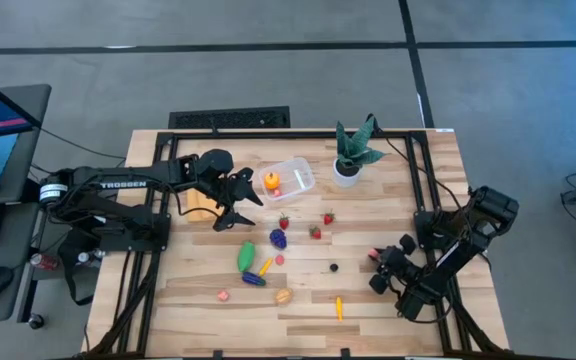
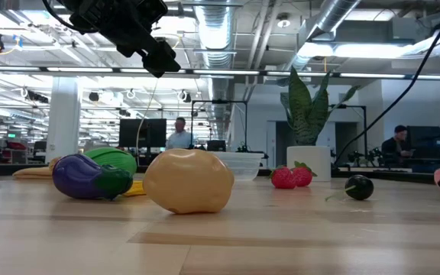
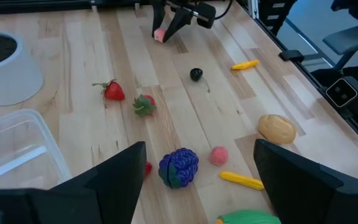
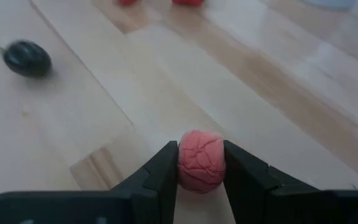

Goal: Pick and placing Produce into tupperware
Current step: Put the pink peach into the transparent bin

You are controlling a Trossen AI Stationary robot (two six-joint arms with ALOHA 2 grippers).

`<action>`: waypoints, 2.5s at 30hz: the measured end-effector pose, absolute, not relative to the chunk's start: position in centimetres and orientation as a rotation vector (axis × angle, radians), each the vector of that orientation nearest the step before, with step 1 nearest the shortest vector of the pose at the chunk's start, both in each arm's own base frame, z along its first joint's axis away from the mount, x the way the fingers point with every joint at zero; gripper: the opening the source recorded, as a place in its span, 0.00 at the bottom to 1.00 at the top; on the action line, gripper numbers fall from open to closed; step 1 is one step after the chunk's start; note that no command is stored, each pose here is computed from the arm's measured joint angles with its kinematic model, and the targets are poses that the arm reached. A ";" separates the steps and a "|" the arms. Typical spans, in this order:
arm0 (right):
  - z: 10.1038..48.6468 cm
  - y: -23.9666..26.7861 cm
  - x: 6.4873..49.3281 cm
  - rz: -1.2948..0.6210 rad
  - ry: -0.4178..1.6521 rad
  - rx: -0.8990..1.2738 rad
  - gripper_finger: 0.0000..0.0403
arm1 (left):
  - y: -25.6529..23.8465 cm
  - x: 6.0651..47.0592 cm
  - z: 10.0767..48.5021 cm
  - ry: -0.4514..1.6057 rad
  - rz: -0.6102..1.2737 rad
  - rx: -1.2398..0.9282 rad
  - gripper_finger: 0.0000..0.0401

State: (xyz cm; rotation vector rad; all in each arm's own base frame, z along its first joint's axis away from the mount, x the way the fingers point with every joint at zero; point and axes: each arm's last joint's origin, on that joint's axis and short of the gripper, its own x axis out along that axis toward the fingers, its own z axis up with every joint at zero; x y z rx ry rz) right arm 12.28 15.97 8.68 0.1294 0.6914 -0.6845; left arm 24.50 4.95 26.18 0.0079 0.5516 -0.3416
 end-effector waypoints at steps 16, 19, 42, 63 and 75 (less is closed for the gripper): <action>9.1 16.3 13.0 -0.614 0.526 0.051 0.27 | 5.0 24.5 26.2 0.550 -0.344 0.017 0.72; 9.4 16.2 13.4 -0.610 0.506 0.036 0.27 | 5.0 24.5 26.2 0.550 -0.344 0.017 0.72; 15.0 12.8 21.0 -0.521 0.523 -0.152 0.27 | 5.4 24.7 26.3 0.552 -0.207 0.072 0.72; 16.4 5.9 28.7 -0.354 0.387 -0.052 0.27 | 4.5 24.1 25.1 0.728 -0.123 0.066 0.72; 13.3 1.9 32.9 -0.440 0.329 -0.013 0.27 | 4.4 23.7 24.8 0.784 -0.106 0.033 0.72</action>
